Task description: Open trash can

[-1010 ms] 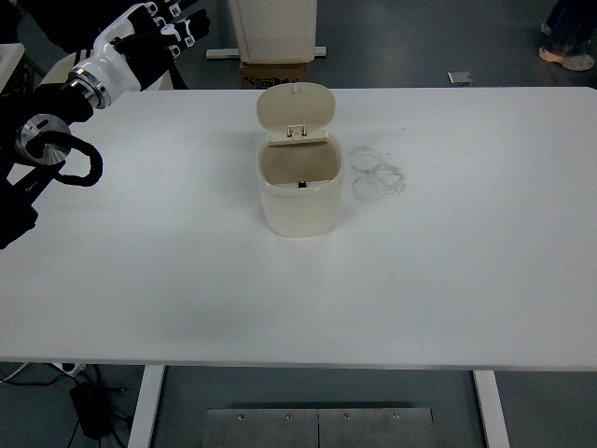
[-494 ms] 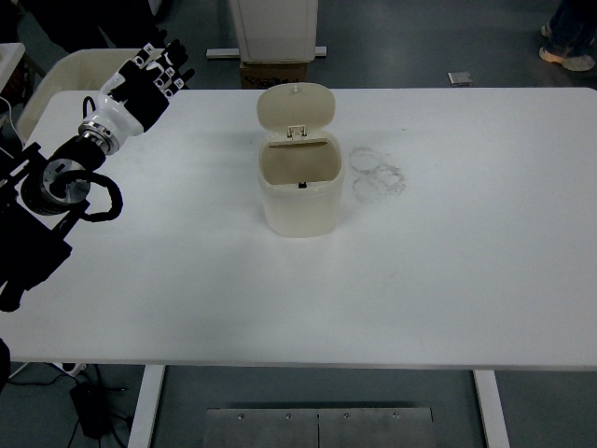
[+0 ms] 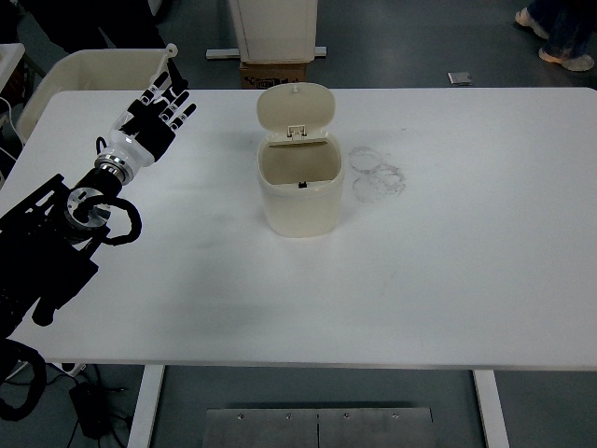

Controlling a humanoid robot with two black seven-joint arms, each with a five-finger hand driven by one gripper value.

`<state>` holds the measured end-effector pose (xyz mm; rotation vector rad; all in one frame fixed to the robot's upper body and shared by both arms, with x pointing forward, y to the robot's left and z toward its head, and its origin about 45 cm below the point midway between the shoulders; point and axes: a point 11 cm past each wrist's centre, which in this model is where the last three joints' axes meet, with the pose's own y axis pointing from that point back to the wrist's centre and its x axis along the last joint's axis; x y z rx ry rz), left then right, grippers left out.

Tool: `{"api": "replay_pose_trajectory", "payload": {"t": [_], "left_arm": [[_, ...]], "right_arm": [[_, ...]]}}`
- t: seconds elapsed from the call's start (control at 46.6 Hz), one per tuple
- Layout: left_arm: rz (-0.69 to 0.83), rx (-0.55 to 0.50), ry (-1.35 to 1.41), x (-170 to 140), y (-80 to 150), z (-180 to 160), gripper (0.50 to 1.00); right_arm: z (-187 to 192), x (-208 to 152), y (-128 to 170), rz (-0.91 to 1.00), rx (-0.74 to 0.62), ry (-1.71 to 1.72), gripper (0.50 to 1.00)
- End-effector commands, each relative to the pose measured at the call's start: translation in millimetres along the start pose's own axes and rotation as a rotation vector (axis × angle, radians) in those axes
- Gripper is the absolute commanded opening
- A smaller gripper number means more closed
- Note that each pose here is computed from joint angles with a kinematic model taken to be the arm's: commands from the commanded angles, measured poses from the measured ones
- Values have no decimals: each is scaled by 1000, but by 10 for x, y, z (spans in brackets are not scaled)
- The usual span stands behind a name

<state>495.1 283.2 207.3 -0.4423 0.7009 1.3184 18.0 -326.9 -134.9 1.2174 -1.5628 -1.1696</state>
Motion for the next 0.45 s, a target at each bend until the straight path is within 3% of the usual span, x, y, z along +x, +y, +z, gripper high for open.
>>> {"api": "replay_pose_trajectory", "payload": {"t": [0.0, 0.43], "left_arm": [[4, 0, 3, 5, 0, -8, 1000], [1, 8, 10, -9, -1, -72, 1000]], "right_arm": [[1, 0, 0, 0, 0, 0, 993], [-10, 9, 0, 7, 6, -13, 993]]}}
